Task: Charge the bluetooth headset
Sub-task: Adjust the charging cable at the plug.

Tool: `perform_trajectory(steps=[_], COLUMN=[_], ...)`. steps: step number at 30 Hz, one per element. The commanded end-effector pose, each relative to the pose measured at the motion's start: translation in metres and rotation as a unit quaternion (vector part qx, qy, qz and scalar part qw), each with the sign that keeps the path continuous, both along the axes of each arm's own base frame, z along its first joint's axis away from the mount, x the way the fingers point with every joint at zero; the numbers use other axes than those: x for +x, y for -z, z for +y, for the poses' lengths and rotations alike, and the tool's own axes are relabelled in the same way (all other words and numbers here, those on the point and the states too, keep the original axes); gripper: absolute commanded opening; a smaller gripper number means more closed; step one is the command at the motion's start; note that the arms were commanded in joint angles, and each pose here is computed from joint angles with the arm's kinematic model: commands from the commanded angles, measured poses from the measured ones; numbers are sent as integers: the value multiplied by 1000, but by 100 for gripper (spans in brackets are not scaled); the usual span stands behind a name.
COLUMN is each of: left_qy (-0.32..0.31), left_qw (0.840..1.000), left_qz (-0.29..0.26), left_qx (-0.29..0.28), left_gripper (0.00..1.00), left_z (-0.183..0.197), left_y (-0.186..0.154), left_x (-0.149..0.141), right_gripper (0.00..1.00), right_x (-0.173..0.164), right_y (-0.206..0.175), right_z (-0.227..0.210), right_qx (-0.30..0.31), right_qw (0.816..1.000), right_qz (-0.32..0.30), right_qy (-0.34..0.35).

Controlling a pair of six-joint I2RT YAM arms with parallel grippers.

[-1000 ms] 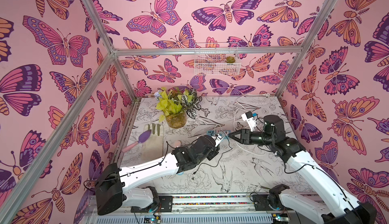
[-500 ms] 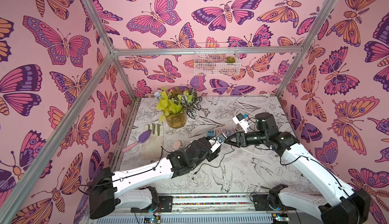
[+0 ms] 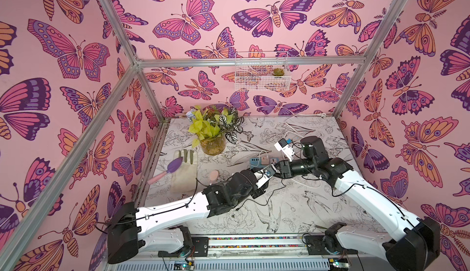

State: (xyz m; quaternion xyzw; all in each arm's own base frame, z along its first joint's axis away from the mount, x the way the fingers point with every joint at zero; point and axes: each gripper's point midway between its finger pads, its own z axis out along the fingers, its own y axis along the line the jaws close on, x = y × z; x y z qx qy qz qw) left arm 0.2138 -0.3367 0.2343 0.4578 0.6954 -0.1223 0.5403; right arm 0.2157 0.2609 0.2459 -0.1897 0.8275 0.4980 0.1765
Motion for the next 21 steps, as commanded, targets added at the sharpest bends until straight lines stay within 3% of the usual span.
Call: perform_trajectory(steps=[1,7,8,14,17,21], left_qy=[11,0,-2,-29,-39,-63], left_qw=[1000,1000,1000,999,999,997], left_qz=[-6,-10,-10,4,13,33], left_qx=[-1,-4,-4,-14,-24,-30], left_gripper=[19,20,23,64,72,73], left_z=[-3,-1,-1,7,16,32], left_y=[1,-1,-1,0,1,6], left_x=[-3,-1,0,2,0,-3], right_gripper=[38,19,16,8,7,6], right_x=[2,-3,-3,3,8,15], right_y=[-12,-9,-9,-6,-5,-4], right_z=[4,5,5,-1,-5,-11], right_qx=[10,10,10,-12,-22,-26], right_qw=[1000,1000,1000,999,999,998], right_qz=[-18,-11,-13,-29,-34,-40], right_qy=[-4,-17,-18,6,25,49])
